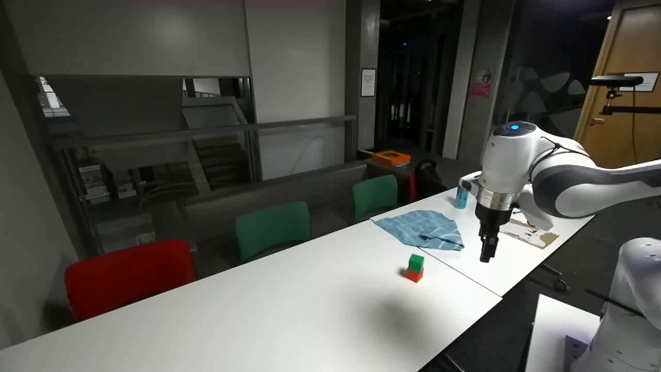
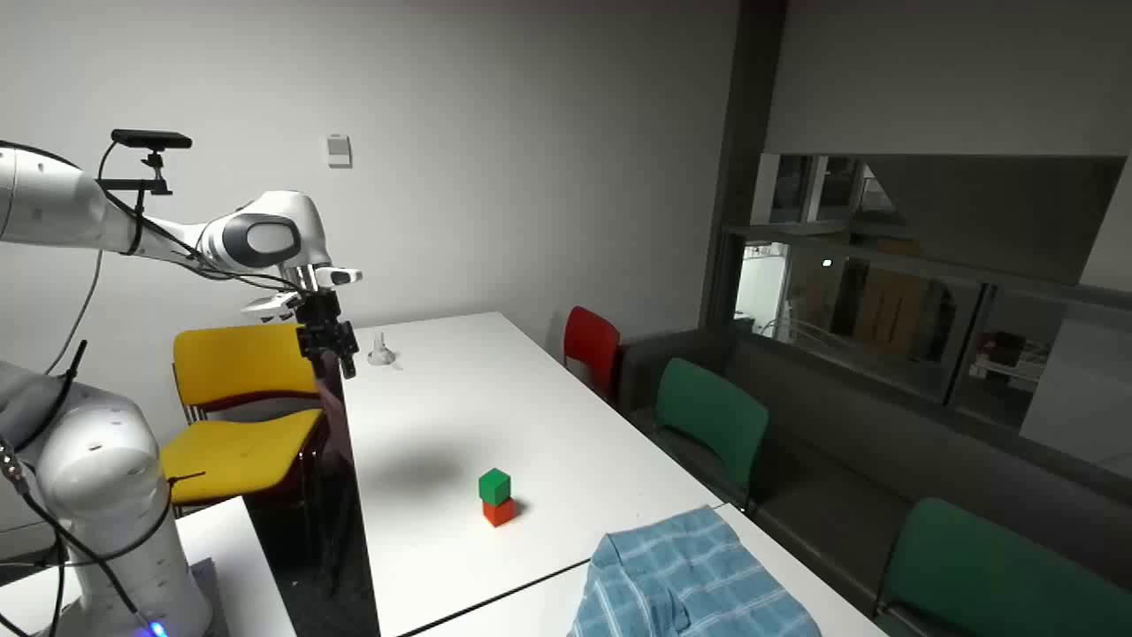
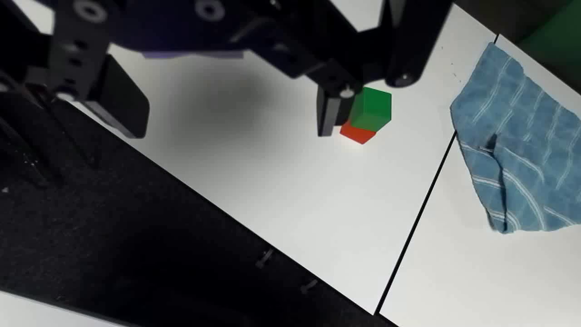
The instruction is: Unfold the blue towel
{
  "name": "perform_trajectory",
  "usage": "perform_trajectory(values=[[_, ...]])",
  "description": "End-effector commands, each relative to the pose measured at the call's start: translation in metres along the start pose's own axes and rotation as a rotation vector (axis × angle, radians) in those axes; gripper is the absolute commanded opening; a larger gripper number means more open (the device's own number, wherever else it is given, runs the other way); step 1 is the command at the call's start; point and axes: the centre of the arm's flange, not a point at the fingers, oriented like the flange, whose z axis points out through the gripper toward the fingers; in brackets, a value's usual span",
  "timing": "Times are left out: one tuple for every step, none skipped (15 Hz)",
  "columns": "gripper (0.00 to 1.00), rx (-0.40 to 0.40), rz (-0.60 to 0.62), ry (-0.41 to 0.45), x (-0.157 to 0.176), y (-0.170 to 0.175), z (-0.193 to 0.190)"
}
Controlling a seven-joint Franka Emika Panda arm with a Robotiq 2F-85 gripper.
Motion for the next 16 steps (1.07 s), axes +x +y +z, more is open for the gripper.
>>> perform_trajectory(values=[[1.0, 0.0, 0.0, 0.0, 0.0, 0.0, 0.0], [1.0, 0.0, 0.0, 0.0, 0.0, 0.0, 0.0], [1.0, 0.0, 0.0, 0.0, 0.0, 0.0, 0.0], [1.0, 0.0, 0.0, 0.0, 0.0, 0.0, 0.0], [1.0, 0.0, 0.0, 0.0, 0.0, 0.0, 0.0], [1.0, 0.0, 0.0, 0.0, 0.0, 0.0, 0.0], [1.0, 0.0, 0.0, 0.0, 0.0, 0.0, 0.0], [1.0, 0.0, 0.0, 0.0, 0.0, 0.0, 0.0], [1.0, -0.014, 0.025, 0.004, 0.003, 0.002, 0.0], [1.0, -0.049, 0.067, 0.007, 0.008, 0.007, 0.0], [1.0, -0.065, 0.097, 0.016, 0.013, 0.012, 0.001], [1.0, -0.09, 0.128, 0.017, 0.018, 0.019, 0.003], [1.0, -0.107, 0.153, 0.026, 0.023, 0.028, 0.006], [1.0, -0.122, 0.185, 0.042, 0.029, 0.04, 0.01], [1.0, -0.136, 0.212, 0.054, 0.034, 0.049, 0.013], [1.0, -0.141, 0.239, 0.07, 0.04, 0.063, 0.019]])
